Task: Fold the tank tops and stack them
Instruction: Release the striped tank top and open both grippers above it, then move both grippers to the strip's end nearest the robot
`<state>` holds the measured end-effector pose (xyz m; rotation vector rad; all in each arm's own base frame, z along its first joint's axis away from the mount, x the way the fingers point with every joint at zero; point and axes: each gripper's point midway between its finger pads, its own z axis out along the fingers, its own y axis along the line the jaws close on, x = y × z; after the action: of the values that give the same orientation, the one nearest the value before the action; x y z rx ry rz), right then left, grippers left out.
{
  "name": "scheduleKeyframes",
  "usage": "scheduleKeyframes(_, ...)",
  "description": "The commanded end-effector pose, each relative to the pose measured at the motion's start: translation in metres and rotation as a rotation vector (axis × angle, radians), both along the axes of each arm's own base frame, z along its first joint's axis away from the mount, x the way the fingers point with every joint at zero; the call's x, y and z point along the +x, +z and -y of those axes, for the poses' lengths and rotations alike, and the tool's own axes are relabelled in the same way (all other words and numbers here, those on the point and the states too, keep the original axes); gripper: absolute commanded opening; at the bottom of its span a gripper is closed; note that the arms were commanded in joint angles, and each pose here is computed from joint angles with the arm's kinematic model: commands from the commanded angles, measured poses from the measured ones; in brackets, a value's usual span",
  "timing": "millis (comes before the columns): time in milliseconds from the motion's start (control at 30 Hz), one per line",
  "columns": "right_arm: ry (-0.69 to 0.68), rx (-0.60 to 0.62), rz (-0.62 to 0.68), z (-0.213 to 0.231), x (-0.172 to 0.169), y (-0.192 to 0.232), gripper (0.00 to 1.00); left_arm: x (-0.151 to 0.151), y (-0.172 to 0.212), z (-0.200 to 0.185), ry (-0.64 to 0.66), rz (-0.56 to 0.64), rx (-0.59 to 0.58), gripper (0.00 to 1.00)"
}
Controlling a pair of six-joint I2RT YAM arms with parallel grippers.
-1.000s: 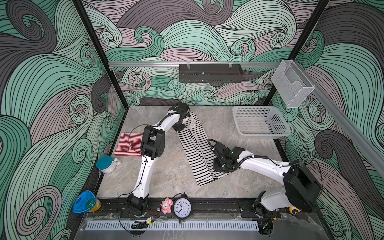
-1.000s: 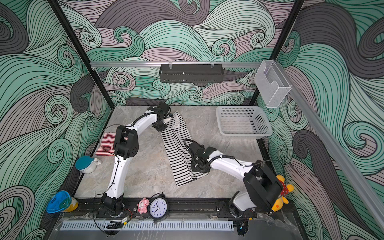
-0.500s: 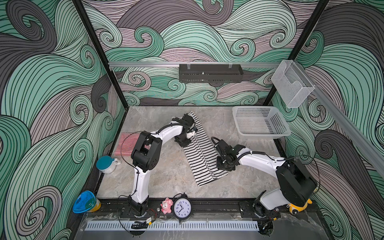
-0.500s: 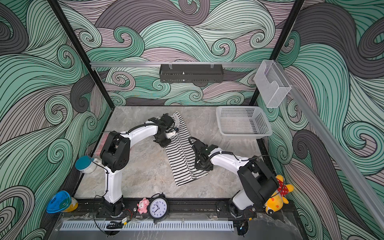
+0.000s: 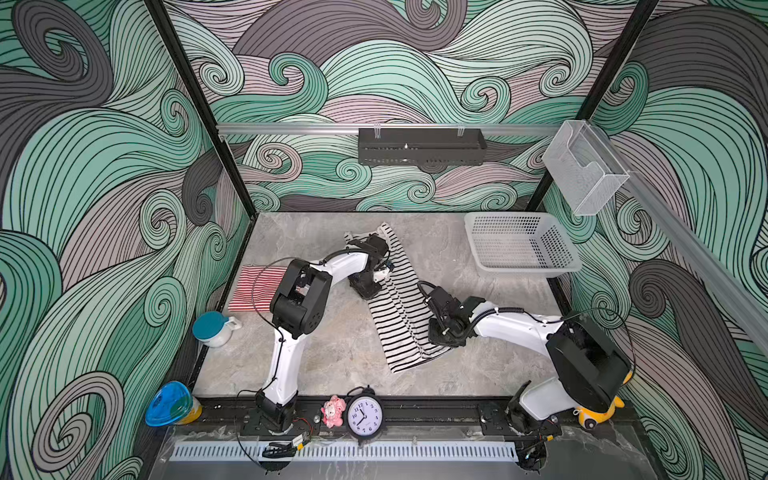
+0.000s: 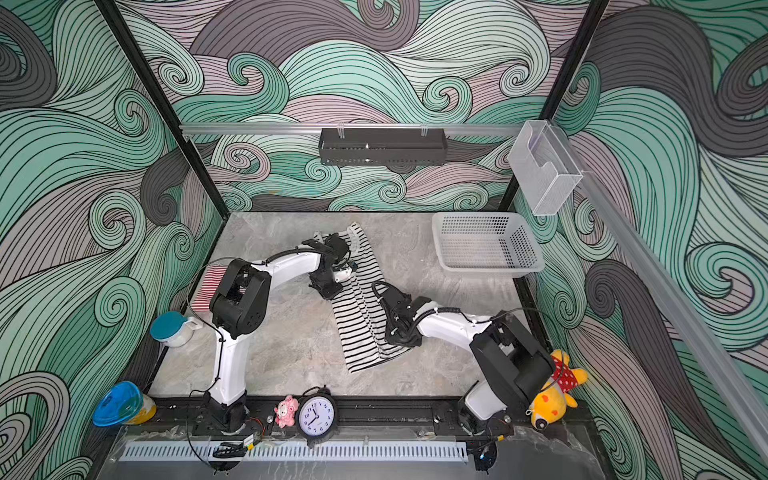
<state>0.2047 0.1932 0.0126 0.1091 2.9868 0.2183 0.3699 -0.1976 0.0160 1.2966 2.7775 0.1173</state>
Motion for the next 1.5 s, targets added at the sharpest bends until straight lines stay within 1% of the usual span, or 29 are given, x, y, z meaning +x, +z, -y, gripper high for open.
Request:
scheduleKeyframes(0, -0.022, -0.035, -0.076, 0.001, -0.022, -0.018, 0.34, 0.028, -0.019, -0.025, 0.012, 0.064, 0.117, 0.23)
scheduleKeyframes(133, -0.025, -0.020, -0.075, -0.011, -0.031, -0.019, 0.34, 0.061, -0.011, -0.049, 0.079, 0.082, 0.123, 0.23)
scheduleKeyframes(267, -0.008, 0.012, -0.082, -0.034, -0.037, -0.021, 0.34, 0.085, -0.005, -0.062, 0.104, 0.084, 0.116, 0.23)
scheduleKeyframes(367, 0.013, 0.059, -0.099, -0.058, -0.038, -0.019, 0.34, 0.097, -0.003, -0.065, 0.104, 0.091, 0.099, 0.23)
scheduleKeyframes(433, 0.005, 0.080, -0.086, -0.065, -0.035, -0.013, 0.33, 0.102, -0.001, -0.069, 0.120, 0.097, 0.097, 0.23)
scheduleKeyframes(500, -0.002, 0.107, -0.066, -0.070, -0.033, -0.004, 0.34, 0.105, 0.005, -0.073, 0.148, 0.112, 0.079, 0.23)
scheduleKeyframes(567, -0.007, 0.099, -0.036, -0.065, -0.029, 0.007, 0.35, 0.103, 0.015, -0.077, 0.173, 0.126, 0.056, 0.23)
scheduleKeyframes(667, 0.013, 0.124, 0.020, -0.061, -0.024, 0.029, 0.41, 0.089, 0.030, -0.078, 0.188, 0.151, 0.020, 0.25)
scheduleKeyframes(733, 0.022, 0.166, 0.041, -0.061, -0.023, 0.041, 0.50, 0.073, 0.044, -0.075, 0.194, 0.167, -0.027, 0.26)
scheduleKeyframes(767, 0.020, 0.180, 0.044, -0.060, -0.024, 0.045, 0.52, 0.064, 0.049, -0.073, 0.192, 0.167, -0.048, 0.27)
scheduleKeyframes(800, 0.016, 0.194, 0.043, -0.058, -0.025, 0.047, 0.53, 0.054, 0.054, -0.071, 0.186, 0.171, -0.068, 0.27)
scheduleKeyframes(833, 0.008, 0.210, 0.041, -0.055, -0.027, 0.047, 0.54, 0.044, 0.057, -0.069, 0.176, 0.175, -0.084, 0.30)
scheduleKeyframes(900, -0.022, 0.245, 0.024, -0.049, -0.030, 0.042, 0.53, 0.023, 0.061, -0.067, 0.158, 0.175, -0.103, 0.31)
scheduleKeyframes(967, -0.055, 0.300, 0.009, -0.046, -0.034, 0.036, 0.53, 0.004, 0.064, -0.065, 0.147, 0.176, -0.128, 0.34)
scheduleKeyframes(1033, -0.089, 0.364, 0.013, -0.046, -0.035, 0.032, 0.52, -0.017, 0.063, -0.061, 0.122, 0.166, -0.152, 0.34)
scheduleKeyframes(1200, -0.162, 0.470, 0.007, -0.046, -0.038, 0.024, 0.49, -0.055, 0.059, -0.054, 0.079, 0.161, -0.169, 0.34)
scheduleKeyframes(1333, -0.246, 0.506, -0.020, -0.041, -0.042, 0.011, 0.46, -0.078, 0.054, -0.049, 0.059, 0.141, -0.186, 0.34)
scheduleKeyframes(1400, -0.273, 0.477, -0.042, -0.036, -0.046, 0.005, 0.42, -0.087, 0.051, -0.047, 0.038, 0.124, -0.195, 0.34)
scheduleKeyframes(1467, -0.276, 0.446, -0.061, -0.032, -0.051, 0.002, 0.41, -0.095, 0.049, -0.047, 0.016, 0.106, -0.189, 0.34)
